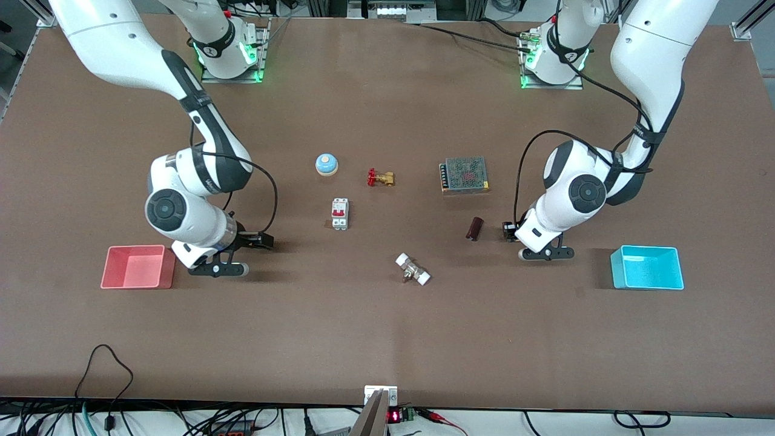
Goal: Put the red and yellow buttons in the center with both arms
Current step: 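Set both buttons down near the center and open both grippers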
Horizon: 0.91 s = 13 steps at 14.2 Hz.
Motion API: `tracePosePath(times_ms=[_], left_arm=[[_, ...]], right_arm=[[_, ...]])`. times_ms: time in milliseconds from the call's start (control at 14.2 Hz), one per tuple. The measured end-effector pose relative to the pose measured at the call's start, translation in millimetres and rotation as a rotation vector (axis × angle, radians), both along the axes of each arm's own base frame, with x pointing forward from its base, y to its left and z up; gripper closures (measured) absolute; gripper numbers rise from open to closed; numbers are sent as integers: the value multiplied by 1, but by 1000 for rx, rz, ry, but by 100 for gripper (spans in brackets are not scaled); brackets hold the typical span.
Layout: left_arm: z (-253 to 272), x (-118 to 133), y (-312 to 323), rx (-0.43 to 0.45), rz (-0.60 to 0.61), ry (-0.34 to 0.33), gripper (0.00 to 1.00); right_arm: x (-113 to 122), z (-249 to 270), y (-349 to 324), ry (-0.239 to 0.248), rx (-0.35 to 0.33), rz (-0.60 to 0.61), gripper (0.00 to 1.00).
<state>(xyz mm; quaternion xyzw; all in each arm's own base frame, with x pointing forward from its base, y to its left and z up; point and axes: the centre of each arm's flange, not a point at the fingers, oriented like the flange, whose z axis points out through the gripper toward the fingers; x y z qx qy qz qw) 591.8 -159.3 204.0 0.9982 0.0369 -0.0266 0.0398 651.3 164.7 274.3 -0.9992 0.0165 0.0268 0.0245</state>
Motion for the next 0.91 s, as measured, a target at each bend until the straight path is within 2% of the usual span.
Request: tracePosePath(times_ms=[281, 351, 491, 702, 912], left_arm=[[45, 6, 1, 21, -7, -11, 4], [65, 8, 1, 32, -11, -7, 0], [107, 12, 0, 54, -32, 5, 0], [192, 27, 6, 81, -94, 32, 0], [265, 41, 12, 81, -104, 7, 0]], right_arm=[[4, 89, -56, -26, 6, -24, 0], [1, 113, -69, -34, 2, -23, 0], [-10, 156, -90, -32, -19, -28, 0], [-40, 225, -120, -3, -53, -46, 0], [-69, 271, -137, 32, -66, -64, 0]])
